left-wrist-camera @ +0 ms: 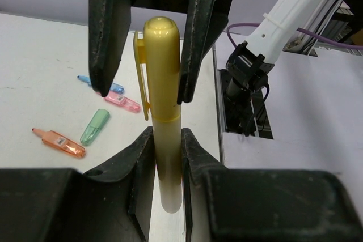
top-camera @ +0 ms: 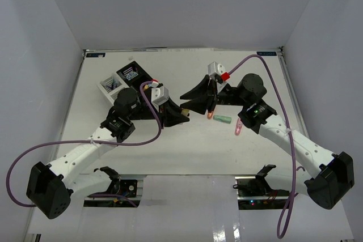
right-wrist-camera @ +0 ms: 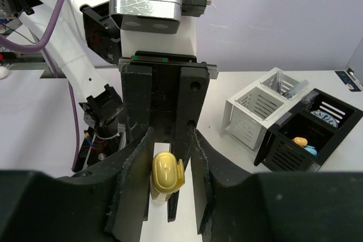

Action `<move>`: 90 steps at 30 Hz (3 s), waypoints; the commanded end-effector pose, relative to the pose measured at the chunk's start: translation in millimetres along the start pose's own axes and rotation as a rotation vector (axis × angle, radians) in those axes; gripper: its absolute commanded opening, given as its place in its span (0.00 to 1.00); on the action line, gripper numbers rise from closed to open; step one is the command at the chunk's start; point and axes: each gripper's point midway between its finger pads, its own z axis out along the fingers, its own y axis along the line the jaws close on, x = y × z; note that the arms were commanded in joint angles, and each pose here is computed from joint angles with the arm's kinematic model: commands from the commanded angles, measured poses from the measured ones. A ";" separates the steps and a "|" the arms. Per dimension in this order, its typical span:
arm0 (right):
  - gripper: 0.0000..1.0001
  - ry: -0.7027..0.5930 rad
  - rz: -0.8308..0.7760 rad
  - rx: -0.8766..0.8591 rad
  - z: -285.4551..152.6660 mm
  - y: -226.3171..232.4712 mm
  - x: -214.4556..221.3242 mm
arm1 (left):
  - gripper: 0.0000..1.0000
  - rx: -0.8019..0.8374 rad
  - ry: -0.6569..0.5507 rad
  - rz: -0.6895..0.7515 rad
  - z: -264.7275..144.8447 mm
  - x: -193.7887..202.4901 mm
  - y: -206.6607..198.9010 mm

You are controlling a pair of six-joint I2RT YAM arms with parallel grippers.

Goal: Sort the stationery into containers
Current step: Close the pen cap on the pen.

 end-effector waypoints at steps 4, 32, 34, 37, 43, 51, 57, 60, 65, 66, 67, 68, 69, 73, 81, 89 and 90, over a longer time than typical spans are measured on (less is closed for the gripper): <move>0.29 -0.020 -0.033 -0.009 -1.7 3.5 -7.4 | 0.00 0.043 -0.047 0.032 1.1 -15.4 -7.1; 0.08 0.177 0.103 -0.024 -14.2 11.2 51.3 | 0.00 0.093 -0.170 0.087 14.1 -77.5 -6.1; 0.08 0.203 0.125 -0.022 -16.8 11.9 60.5 | 0.00 0.088 -0.175 0.096 15.2 -81.9 -4.2; 0.08 0.225 0.146 -0.023 -19.4 13.6 69.5 | 0.00 0.089 -0.187 0.109 17.1 -91.2 -2.7; 0.08 0.267 0.197 -0.026 -24.4 18.2 87.8 | 0.00 0.091 -0.209 0.131 20.1 -105.6 -0.4; 0.08 0.326 0.234 -0.015 -32.9 21.1 114.3 | 0.00 0.075 -0.233 0.166 18.4 -122.6 -1.3; 0.08 0.376 0.299 -0.038 -39.1 30.6 133.9 | 0.00 0.061 -0.237 0.185 18.9 -131.2 1.0; 0.08 0.388 0.314 -0.048 -40.4 34.9 140.2 | 0.00 0.057 -0.241 0.189 20.2 -133.8 3.2; 0.08 0.402 0.339 -0.068 -42.1 42.2 149.8 | 0.00 0.053 -0.262 0.196 22.3 -139.8 6.3; 0.08 0.404 0.342 -0.072 -41.9 43.4 151.1 | 0.00 0.052 -0.265 0.198 22.3 -141.3 7.0; 0.08 0.407 0.344 -0.074 -42.1 44.1 152.7 | 0.00 0.059 -0.264 0.200 23.0 -142.0 5.8; 0.08 0.410 0.347 -0.075 -42.5 45.1 154.4 | 0.00 0.059 -0.266 0.199 23.4 -143.1 6.4; 0.08 0.412 0.351 -0.072 -43.0 45.0 155.8 | 0.00 0.054 -0.269 0.202 23.3 -144.7 6.9; 0.08 0.428 0.367 -0.067 -46.6 46.8 164.1 | 0.00 0.031 -0.280 0.219 21.7 -151.0 9.1; 0.08 0.428 0.345 -0.046 -48.4 45.1 161.8 | 0.00 0.005 -0.278 0.222 18.2 -147.3 10.4; 0.08 0.377 0.260 0.008 -39.1 29.8 127.1 | 0.00 0.053 -0.169 0.167 20.5 -100.7 9.1; 0.08 0.371 0.250 0.016 -38.0 27.5 123.2 | 0.00 0.054 -0.159 0.161 20.4 -95.8 8.8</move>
